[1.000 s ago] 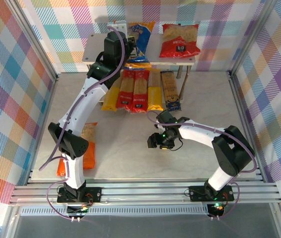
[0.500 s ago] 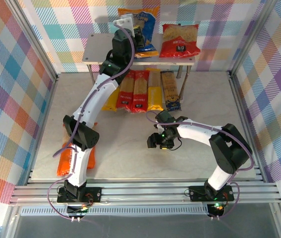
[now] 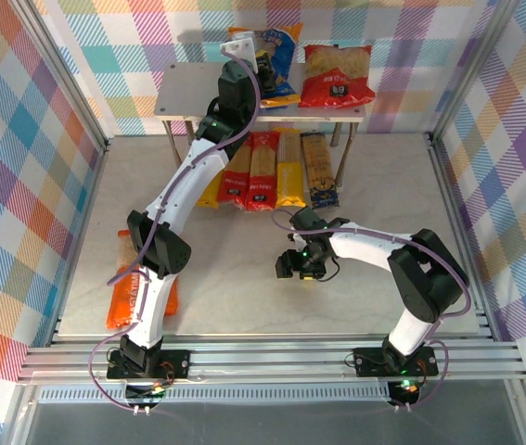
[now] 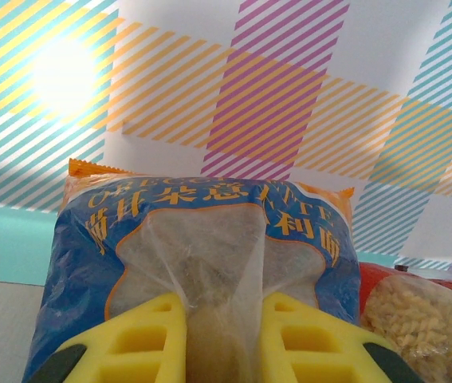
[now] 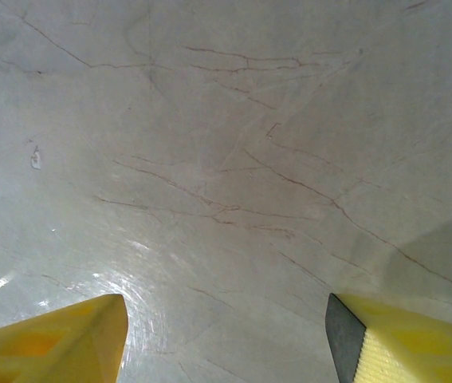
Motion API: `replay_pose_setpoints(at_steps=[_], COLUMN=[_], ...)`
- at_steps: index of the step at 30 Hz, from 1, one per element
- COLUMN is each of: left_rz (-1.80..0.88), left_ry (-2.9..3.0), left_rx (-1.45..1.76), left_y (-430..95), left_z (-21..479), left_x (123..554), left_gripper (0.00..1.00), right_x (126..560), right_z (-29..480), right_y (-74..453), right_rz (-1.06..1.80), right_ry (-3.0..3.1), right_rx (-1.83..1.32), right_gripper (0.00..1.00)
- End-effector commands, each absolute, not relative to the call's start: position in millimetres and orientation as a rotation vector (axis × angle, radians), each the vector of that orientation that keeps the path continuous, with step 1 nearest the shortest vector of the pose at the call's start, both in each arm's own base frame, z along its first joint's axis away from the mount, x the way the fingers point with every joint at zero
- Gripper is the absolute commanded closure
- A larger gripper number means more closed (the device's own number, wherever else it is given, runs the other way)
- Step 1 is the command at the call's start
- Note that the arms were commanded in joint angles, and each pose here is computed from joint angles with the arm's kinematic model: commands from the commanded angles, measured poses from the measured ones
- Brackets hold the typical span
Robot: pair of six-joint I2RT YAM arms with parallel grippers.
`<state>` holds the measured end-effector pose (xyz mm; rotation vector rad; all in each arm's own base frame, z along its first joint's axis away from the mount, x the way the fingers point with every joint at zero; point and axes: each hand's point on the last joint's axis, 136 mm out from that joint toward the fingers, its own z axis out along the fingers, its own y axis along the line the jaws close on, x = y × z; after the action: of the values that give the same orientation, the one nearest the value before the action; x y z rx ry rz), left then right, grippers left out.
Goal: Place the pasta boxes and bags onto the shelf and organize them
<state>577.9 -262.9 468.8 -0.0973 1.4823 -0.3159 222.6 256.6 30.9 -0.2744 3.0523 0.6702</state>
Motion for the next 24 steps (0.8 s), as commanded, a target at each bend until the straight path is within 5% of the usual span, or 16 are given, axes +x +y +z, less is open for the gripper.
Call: replay_pose_setpoints(at_steps=[1,7,15,16,17,24], left_rz=[-0.405,-0.403,-0.374,-0.375,-0.372,-0.357], left_ry=[1.306,1.348,1.383,1.379,1.382,1.318], left_rx=[-0.152,-0.125,-0.092,-0.087,-0.081,-0.055], left_y=[-251.0,-258.6,-259.6,-259.2,-258.9,-247.1], left_z=[521.6,498.5,485.8,487.8,487.1,504.7], left_x=[564.3,570.4,569.5,567.5,566.3,541.9], left_gripper=[1.00,0.85,0.36,0.20,0.15,0.14], right_x=[223.1,221.7,221.8,222.1,222.1,221.2], right_z=[32.2,33.1,33.4,33.3,33.2,33.2], right_y=[261.8,260.6,261.8,262.1,262.4,262.2], right_rz=[0.680,0.676,0.685,0.686,0.688,0.691], right_ry=[3.054,3.057,3.057,3.056,3.057,3.060], right_rx=[-0.307,-0.306,-0.300,-0.299,-0.296,-0.293], right_gripper=[0.32,0.31,0.31,0.31,0.31,0.31])
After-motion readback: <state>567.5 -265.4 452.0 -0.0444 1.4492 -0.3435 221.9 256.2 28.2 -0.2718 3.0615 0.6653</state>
